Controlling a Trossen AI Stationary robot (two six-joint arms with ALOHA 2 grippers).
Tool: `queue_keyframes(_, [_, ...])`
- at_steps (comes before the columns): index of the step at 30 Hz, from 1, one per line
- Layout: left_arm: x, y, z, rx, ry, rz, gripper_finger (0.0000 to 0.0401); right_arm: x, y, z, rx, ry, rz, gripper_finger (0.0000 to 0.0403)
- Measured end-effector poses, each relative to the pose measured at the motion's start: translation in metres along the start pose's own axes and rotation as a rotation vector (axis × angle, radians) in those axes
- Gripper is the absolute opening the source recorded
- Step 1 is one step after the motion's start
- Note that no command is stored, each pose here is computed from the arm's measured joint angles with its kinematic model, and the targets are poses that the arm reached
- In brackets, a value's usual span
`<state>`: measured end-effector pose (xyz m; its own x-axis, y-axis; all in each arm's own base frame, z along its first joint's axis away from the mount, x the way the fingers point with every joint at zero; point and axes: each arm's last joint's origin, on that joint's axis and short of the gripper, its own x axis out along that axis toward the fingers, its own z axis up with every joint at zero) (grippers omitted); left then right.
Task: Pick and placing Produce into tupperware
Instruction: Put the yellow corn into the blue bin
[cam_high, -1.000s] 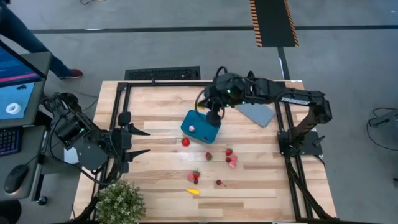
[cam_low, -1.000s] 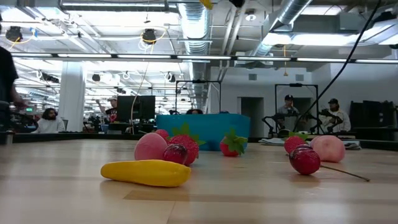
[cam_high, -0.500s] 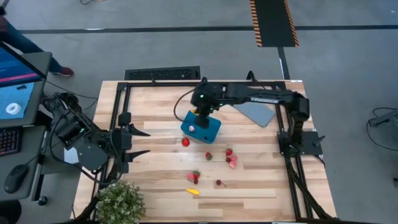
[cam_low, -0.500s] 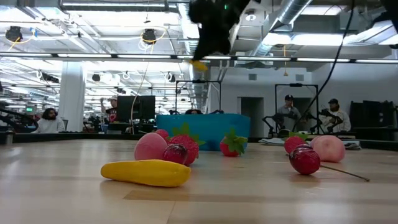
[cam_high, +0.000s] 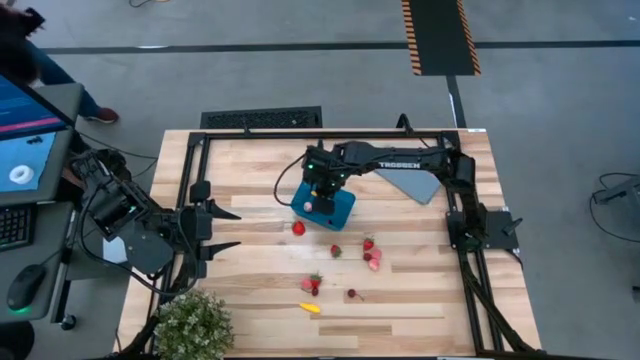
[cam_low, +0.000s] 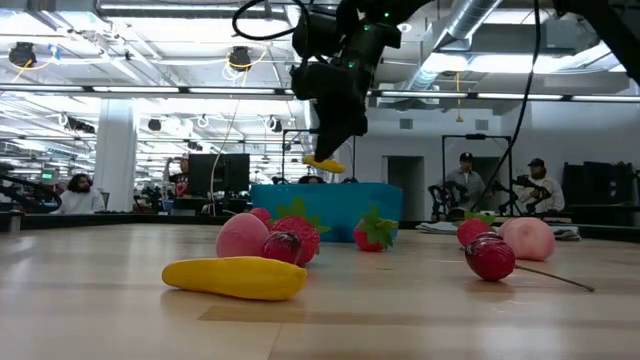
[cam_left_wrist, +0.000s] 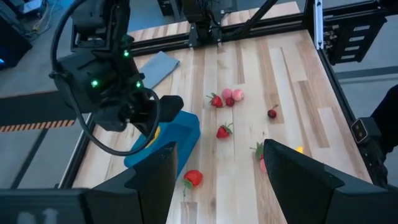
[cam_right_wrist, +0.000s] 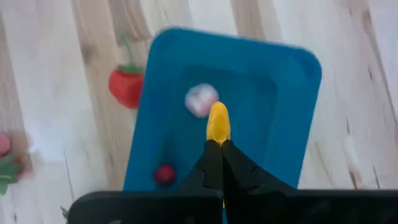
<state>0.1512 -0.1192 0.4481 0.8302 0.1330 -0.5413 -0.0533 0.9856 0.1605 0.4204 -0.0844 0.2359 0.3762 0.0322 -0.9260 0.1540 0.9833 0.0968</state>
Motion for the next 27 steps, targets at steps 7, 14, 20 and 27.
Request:
queue_keyframes(7, [0.000, 0.000, 0.000, 0.000, 0.000, 0.000, 0.0228, -0.001, -0.009, -0.002, 0.053, 0.019, -0.004, 0.0031])
queue_keyframes(14, [0.000, 0.000, 0.000, -0.004, 0.008, -0.017, 0.0228, -0.002, -0.013, -0.005, 0.077, 0.050, 0.041, 0.0039])
queue_keyframes(20, [0.000, -0.001, 0.000, -0.003, 0.011, -0.022, 0.0228, -0.002, -0.011, -0.006, 0.086, 0.054, 0.067, 0.0076])
queue_keyframes(27, [0.000, -0.001, 0.000, -0.004, 0.011, -0.024, 0.0228, -0.001, -0.008, -0.006, 0.102, 0.055, 0.069, 0.0140])
